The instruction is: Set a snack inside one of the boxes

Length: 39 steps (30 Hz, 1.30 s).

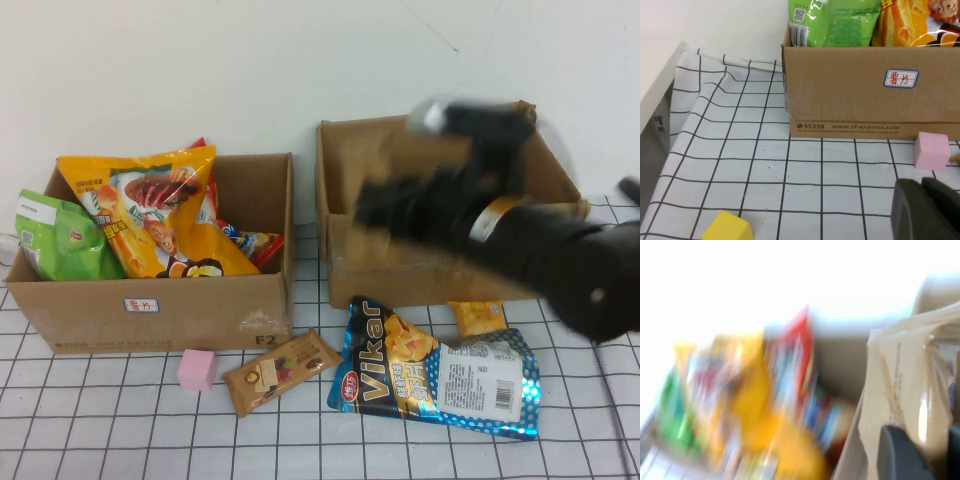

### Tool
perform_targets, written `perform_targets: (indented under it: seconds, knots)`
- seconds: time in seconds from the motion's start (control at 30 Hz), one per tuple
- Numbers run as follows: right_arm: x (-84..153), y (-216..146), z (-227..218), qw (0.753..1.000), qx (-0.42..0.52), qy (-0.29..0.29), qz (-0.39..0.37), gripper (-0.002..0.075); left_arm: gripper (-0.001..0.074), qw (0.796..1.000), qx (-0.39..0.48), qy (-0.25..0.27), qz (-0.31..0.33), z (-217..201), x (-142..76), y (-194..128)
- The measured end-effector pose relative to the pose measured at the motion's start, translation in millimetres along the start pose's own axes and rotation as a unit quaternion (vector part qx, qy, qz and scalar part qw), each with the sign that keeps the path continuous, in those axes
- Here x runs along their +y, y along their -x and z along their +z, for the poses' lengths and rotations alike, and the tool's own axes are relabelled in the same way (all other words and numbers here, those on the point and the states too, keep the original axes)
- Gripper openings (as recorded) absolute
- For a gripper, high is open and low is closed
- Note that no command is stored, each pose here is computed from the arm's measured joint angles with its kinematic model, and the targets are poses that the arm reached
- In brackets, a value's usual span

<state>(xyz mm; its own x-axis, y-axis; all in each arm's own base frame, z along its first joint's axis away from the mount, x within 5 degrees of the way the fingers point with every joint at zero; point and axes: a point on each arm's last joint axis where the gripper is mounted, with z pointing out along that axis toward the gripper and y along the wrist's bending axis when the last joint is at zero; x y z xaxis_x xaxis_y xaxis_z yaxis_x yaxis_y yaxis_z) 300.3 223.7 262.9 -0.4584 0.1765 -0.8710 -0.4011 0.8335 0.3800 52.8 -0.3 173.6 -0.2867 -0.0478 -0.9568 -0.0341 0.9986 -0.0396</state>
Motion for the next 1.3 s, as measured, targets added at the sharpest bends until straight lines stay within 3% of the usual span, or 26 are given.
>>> perform_targets:
  seconds: [0.1, 0.27, 0.37, 0.5, 0.63, 0.73, 0.8, 0.9, 1.07, 1.3]
  knots:
    - [-18, 25, 0, 0.996, -0.076, -0.018, -0.032, 0.0142, -0.0001, 1.000, 0.000, 0.000, 0.000, 0, 0, 0]
    - [-59, 52, 20, 0.990, -0.111, -0.070, -0.049, 0.0148, -0.0001, 1.000, 0.000, 0.000, 0.000, 0, 0, 0]
    - [-82, 60, 37, 0.988, -0.108, -0.091, -0.061, 0.0227, -0.0001, 1.000, 0.000, 0.000, 0.000, 0, 0, 0]
    - [-104, 55, 56, 0.989, -0.072, -0.112, -0.057, 0.0391, -0.0001, 1.000, 0.000, 0.000, 0.000, 0, 0, 0]
    - [-110, 52, 56, 0.992, -0.027, -0.121, -0.036, 0.0437, -0.0001, 1.000, 0.000, 0.000, 0.000, 0, 0, 0]
    - [-104, 58, 44, 0.992, 0.006, -0.119, -0.031, 0.0344, -0.0001, 1.000, 0.000, 0.000, 0.000, 0, 0, 0]
    - [-94, 70, 27, 0.993, 0.015, -0.113, -0.032, 0.0194, -0.0002, 1.000, 0.000, 0.000, 0.000, 0, 0, 0]
    - [-77, 95, -7, 0.994, -0.007, -0.100, -0.039, 0.0058, -0.0002, 1.000, 0.000, 0.000, 0.000, 0, 0, 0]
    - [-47, 122, -87, 0.990, -0.075, -0.079, -0.092, 0.0006, -0.0002, 1.000, 0.000, 0.000, 0.000, 0, 0, 0]
    - [-20, 90, -188, 0.976, -0.089, -0.045, -0.192, 0.0000, -0.0002, 1.000, 0.000, 0.000, 0.000, 0, 0, 0]
